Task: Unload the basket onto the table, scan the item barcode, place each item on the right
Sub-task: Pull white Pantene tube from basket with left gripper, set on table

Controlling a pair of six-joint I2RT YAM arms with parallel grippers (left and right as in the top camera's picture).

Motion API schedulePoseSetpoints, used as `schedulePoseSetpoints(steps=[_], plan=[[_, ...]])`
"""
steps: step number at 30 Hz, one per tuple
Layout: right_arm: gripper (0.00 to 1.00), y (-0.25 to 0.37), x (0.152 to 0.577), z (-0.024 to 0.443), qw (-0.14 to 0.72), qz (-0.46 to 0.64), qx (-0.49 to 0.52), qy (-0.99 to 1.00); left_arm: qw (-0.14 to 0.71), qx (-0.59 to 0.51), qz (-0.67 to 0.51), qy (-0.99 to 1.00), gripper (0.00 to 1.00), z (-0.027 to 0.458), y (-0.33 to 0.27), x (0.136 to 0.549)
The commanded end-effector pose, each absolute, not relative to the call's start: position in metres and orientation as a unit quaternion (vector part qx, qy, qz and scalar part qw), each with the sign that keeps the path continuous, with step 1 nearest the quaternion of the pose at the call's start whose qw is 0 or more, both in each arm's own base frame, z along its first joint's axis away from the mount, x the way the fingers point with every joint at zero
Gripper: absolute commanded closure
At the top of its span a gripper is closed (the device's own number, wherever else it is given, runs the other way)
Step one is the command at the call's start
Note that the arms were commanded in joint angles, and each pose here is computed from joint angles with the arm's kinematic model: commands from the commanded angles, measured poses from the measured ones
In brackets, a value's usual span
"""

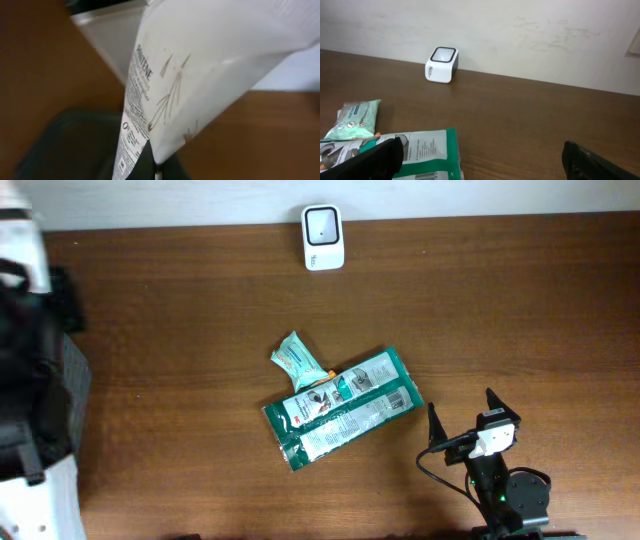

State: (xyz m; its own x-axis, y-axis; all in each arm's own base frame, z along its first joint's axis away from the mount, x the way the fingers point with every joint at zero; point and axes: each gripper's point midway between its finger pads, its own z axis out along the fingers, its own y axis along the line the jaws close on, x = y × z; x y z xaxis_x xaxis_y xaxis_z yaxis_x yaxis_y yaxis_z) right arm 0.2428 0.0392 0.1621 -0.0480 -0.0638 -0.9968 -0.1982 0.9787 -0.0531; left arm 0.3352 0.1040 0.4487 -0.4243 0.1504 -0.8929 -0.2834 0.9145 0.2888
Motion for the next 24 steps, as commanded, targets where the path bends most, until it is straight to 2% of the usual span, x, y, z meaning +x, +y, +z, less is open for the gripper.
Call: schedulePoseSetpoints(steps=[1,4,9,12,20,24], plan=[[0.02,0.038,0.243,0.160,0.684,0.047,-0.090,0.723,0.508,0.061,0.129,0.849,1.00,0.423,0.019,0.348],[0.02,0.038,0.243,0.160,0.684,0.047,-0.090,0.723,0.415,0.150,0.070,0.895,1.00,0.355,-0.062,0.367],[0.02,0.038,0.243,0.160,0.684,0.047,-0.090,0.723,0.246,0.164,0.052,0.954,1.00,0.243,-0.112,0.381],[0.02,0.038,0.243,0.160,0.684,0.047,-0.090,0.723,0.175,0.158,0.040,0.971,1.00,0.189,-0.124,0.389],[0.02,0.038,0.243,0.160,0.684,0.047,-0.090,0.723,0.081,0.163,0.029,0.983,1.00,0.113,-0.137,0.394],[0.02,0.038,0.243,0.160,0.684,0.047,-0.090,0.723,0.069,0.163,0.023,0.984,1.00,0.103,-0.139,0.393]])
